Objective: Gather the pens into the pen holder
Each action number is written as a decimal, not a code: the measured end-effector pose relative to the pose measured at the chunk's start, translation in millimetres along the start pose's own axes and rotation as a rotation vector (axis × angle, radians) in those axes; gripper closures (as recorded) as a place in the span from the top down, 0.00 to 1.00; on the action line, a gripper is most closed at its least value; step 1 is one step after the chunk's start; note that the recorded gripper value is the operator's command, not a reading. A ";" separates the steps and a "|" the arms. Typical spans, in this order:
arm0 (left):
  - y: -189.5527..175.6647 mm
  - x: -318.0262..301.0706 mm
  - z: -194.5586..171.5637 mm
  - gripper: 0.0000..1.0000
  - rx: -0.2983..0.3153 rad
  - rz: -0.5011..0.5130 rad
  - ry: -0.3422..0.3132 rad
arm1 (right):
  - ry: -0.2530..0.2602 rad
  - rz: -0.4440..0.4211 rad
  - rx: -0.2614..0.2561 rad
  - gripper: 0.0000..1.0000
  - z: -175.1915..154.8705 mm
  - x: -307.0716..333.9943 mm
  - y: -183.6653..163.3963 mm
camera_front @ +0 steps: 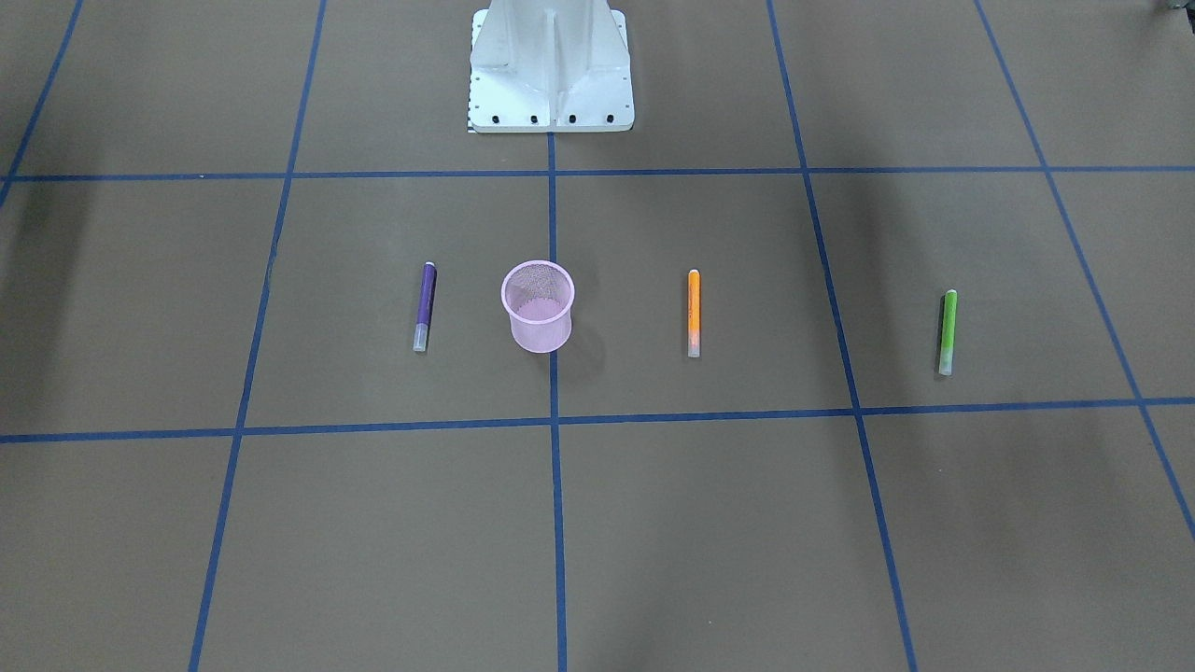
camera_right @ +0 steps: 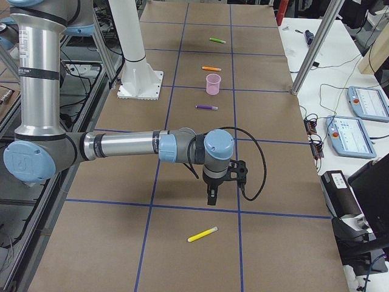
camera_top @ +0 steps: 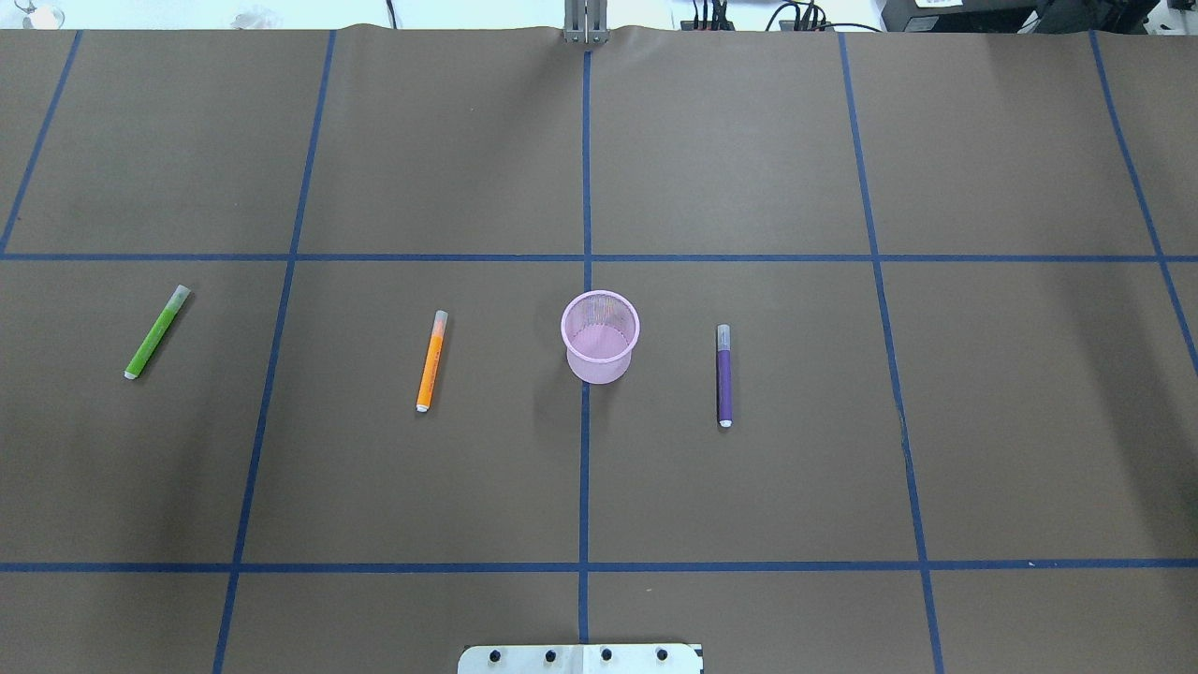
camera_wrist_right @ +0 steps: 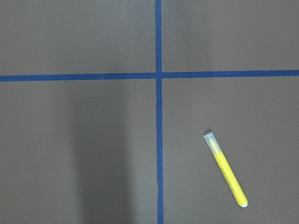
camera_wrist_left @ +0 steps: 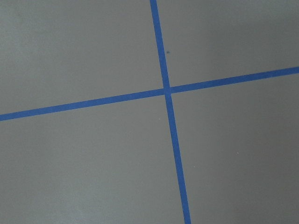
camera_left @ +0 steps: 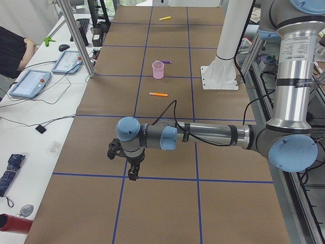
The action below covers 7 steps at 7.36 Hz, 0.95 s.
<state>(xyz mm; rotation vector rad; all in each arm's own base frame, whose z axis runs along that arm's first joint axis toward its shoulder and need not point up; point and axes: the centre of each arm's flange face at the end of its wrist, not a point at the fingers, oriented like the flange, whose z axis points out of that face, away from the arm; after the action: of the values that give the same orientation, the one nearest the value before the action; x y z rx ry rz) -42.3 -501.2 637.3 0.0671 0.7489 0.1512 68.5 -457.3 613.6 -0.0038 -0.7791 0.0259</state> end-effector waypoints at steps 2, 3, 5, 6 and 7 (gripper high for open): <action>-0.6 0.6 -0.2 1.00 0.000 0.000 0.000 | 0.000 -0.003 -0.001 1.00 0.8 -1.1 -0.3; -2.2 1.6 -1.0 1.00 0.001 0.000 0.000 | 0.000 -0.004 -0.002 1.00 1.6 -2.0 -0.5; -7.5 6.1 -4.9 1.00 0.008 0.001 0.009 | 0.001 -0.010 -0.002 1.00 1.6 -4.9 -2.0; -14.6 15.1 -11.1 1.00 0.022 0.010 0.047 | 0.002 -0.015 -0.003 1.00 2.3 -7.3 -3.2; -24.8 29.6 -22.2 1.00 0.046 0.029 0.100 | 0.002 -0.017 -0.004 1.00 2.8 -8.5 -3.5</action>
<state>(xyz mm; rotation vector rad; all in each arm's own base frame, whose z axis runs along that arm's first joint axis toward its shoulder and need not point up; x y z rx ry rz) -33.3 -520.7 598.3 0.1147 0.8511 0.1657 60.6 -461.1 609.7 -0.0010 -0.7776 0.0079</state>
